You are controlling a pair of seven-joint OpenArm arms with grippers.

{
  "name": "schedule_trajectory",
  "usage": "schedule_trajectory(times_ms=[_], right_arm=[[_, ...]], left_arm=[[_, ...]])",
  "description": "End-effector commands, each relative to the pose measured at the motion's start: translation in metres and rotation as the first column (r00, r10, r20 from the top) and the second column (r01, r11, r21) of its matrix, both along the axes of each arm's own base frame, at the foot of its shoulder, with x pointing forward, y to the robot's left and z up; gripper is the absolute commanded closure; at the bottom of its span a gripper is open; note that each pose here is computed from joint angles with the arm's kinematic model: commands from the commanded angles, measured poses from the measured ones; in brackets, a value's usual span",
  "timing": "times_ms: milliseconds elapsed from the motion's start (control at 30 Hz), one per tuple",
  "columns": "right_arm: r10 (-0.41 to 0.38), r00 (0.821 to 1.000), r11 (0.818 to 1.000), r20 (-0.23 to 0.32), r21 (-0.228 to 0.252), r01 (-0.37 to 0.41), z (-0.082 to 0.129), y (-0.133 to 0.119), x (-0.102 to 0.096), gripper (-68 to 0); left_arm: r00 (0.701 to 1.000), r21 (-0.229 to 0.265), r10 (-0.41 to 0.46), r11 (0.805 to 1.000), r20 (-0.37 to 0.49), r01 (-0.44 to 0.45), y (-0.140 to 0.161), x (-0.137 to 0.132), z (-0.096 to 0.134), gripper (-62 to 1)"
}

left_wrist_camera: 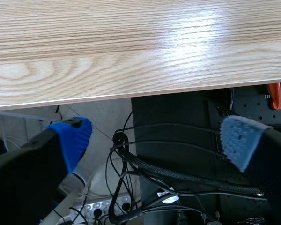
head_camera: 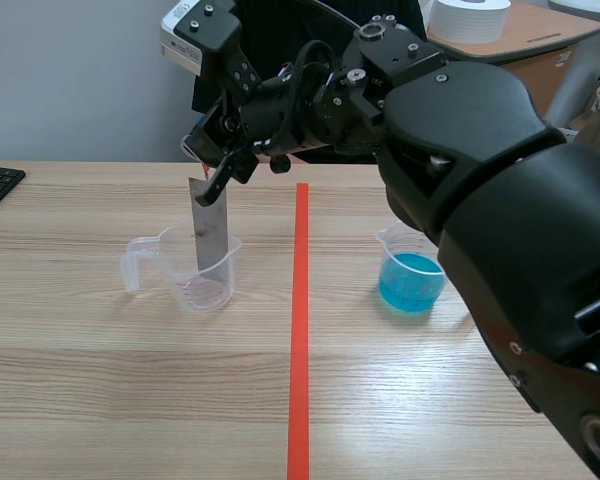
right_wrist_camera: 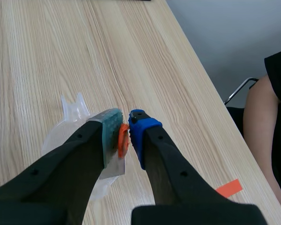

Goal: Do the redox reaction experiment.
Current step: 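Put the plate into the left beaker, then return to the home posture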

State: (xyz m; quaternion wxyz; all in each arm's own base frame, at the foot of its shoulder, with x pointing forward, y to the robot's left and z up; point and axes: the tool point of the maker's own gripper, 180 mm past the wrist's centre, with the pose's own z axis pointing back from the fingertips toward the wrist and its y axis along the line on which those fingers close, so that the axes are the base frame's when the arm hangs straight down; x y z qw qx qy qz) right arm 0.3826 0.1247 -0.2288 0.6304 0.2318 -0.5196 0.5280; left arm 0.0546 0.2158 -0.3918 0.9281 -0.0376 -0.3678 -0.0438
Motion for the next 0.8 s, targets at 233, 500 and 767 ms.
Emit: schedule_trajectory(times_ms=[233,500,767], right_arm=[[0.086,0.996,0.995,0.006,0.056,-0.086,0.015,0.026,-0.018,-39.5],[0.204,0.977,0.974,-0.064,0.116,-0.195,0.009,0.055,-0.056,-54.8],[0.264,0.954,0.933,-0.142,0.289,-0.215,0.031,0.068,-0.072,-67.9]], left_arm=[[1.0,-0.023,-0.012,1.0,0.011,0.012,-0.005,0.001,0.003,-62.3],[0.999,-0.052,-0.033,0.998,-0.013,0.032,-0.011,-0.003,0.001,-62.3],[0.999,-0.06,-0.039,0.997,-0.013,0.038,-0.013,-0.003,0.001,-62.3]])
